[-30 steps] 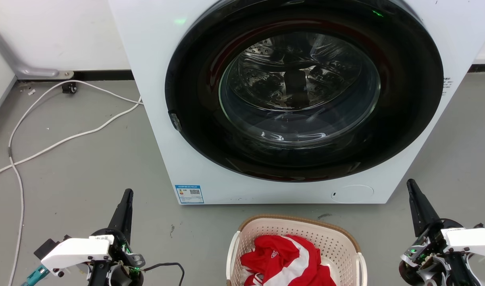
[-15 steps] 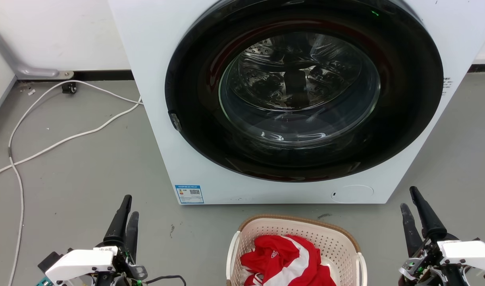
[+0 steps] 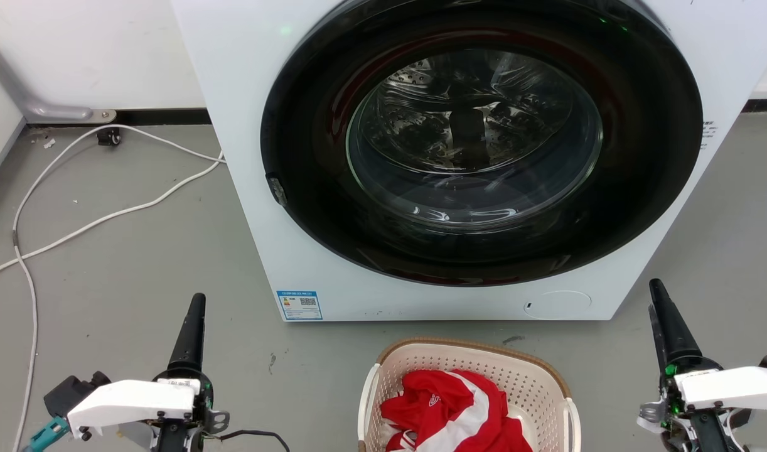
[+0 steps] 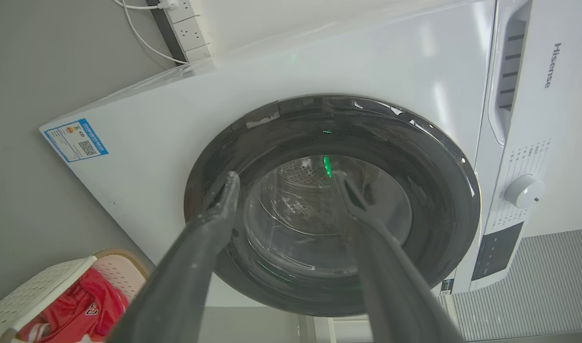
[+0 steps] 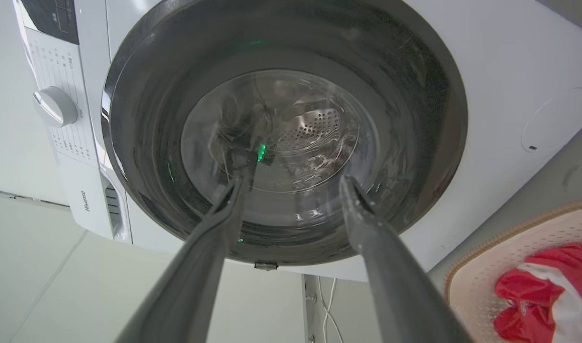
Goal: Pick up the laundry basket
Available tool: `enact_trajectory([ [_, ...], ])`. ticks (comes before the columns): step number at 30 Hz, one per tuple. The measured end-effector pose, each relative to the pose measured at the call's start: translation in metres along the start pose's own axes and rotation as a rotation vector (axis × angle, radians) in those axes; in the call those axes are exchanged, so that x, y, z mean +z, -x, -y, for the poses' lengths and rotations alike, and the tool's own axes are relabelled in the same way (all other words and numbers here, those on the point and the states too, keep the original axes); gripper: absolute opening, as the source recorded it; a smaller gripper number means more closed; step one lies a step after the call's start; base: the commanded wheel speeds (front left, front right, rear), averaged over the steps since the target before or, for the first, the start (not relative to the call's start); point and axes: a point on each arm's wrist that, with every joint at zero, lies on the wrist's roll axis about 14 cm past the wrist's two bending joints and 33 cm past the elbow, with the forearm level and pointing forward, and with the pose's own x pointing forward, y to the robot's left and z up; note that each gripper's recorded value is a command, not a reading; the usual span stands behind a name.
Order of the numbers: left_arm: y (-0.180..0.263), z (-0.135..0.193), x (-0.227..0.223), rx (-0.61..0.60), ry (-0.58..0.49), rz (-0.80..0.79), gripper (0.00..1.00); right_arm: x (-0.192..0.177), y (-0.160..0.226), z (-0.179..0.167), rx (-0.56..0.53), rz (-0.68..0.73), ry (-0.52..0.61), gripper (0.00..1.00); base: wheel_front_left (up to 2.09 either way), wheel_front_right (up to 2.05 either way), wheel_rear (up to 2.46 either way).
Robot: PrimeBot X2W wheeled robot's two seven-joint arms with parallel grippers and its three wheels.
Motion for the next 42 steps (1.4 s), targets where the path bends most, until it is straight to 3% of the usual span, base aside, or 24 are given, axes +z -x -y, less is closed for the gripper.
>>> enact_trajectory([
  [17,0.003,0.009,-0.007,-0.015,-0.34,0.004,1.0,-0.009,0.003,-0.016,0.056,-0.008,0.422,1.0,0.0,0.0,0.0],
  [29,0.004,0.015,-0.009,-0.04,-0.514,0.021,1.0,-0.01,0.006,-0.021,0.081,0.007,0.622,1.0,0.0,0.0,0.0],
  [42,0.006,0.018,-0.013,-0.064,-0.675,0.03,1.0,-0.012,0.008,-0.033,0.133,0.032,0.762,1.0,0.0,0.0,0.0],
])
